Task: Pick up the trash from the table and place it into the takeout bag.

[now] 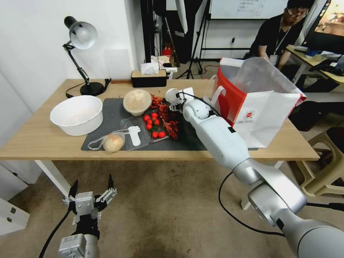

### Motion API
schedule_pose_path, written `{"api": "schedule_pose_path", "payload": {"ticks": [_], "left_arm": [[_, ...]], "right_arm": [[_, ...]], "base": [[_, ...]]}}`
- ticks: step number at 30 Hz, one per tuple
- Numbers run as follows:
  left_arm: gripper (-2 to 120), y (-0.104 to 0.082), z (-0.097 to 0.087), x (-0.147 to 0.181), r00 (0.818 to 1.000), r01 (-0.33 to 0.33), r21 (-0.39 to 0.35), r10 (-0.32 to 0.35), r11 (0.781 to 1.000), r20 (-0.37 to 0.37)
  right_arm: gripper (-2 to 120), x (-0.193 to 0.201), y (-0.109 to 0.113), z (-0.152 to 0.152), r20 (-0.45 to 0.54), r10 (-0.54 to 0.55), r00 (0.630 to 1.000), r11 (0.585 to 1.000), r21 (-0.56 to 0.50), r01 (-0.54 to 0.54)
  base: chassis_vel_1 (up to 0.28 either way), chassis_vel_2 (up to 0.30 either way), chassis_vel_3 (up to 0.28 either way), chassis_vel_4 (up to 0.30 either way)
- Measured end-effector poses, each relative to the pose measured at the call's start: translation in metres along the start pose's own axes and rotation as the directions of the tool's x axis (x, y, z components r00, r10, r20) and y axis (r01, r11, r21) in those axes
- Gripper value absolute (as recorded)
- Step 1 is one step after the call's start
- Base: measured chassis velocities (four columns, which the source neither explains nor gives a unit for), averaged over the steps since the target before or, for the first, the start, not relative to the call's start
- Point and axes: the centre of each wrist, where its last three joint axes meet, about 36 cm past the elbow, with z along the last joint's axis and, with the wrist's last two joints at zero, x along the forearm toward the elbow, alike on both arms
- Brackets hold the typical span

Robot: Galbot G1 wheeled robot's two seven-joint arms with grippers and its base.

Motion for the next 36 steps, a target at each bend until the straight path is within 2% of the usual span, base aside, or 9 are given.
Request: {"api": "schedule_pose_path", "payload": {"ticks": [8,11,12,17,19,25,30,34,36], "left_arm": [[100,0.000,0.000,0.000,1.000,0.001,-0.002,0.000,1.000,0.007],[100,0.000,-0.001,-0.001,1.000,0.001,-0.001,-0.001,1.000,0.010],[100,0.000,0.000,-0.002,1.000,0.001,-0.002,-0.001,1.000,0.010],[100,0.000,0.000,-0.004,1.000,0.000,-0.001,0.001,1.000,0.013],[100,0.000,0.000,-0.004,1.000,-0.001,0.000,0.001,1.000,0.013],[100,0.000,0.001,-0.005,1.000,-0.002,-0.001,0.002,1.000,0.012],[100,0.000,0.001,-0.007,1.000,-0.003,-0.002,0.003,1.000,0.014],[100,0.000,0.001,-0.007,1.000,-0.003,-0.001,0.003,1.000,0.014],[100,0.000,0.001,-0.007,1.000,-0.003,-0.001,0.003,1.000,0.012]], "right_arm": [[96,-0.002,-0.005,0.005,-0.005,-0.026,1.000,1.000,-0.005,0.026],[84,-0.002,-0.005,0.006,0.005,-0.037,0.999,0.999,-0.008,0.037],[76,-0.002,-0.004,0.006,0.016,-0.040,0.999,0.999,-0.011,0.040],[63,-0.003,-0.005,0.007,0.023,-0.043,0.999,0.999,-0.013,0.043],[52,-0.003,-0.006,0.007,0.027,-0.043,0.999,0.999,-0.013,0.043],[41,-0.001,-0.009,0.011,0.039,-0.048,0.998,0.999,-0.016,0.048],[31,0.012,-0.021,0.014,0.093,-0.050,0.994,0.999,0.021,0.049],[25,0.030,-0.034,0.011,0.168,-0.036,0.985,0.999,0.047,0.028],[21,0.049,-0.043,0.010,0.241,-0.029,0.970,0.998,0.066,0.013]], "base": [[0.000,0.000,0.000,0.000],[0.000,0.000,0.000,0.000],[0.000,0.000,0.000,0.000],[0.000,0.000,0.000,0.000],[0.000,0.000,0.000,0.000],[0.000,0.000,0.000,0.000],[0.000,0.000,0.000,0.000],[0.000,0.000,0.000,0.000],[0.000,0.000,0.000,0.000]]}}
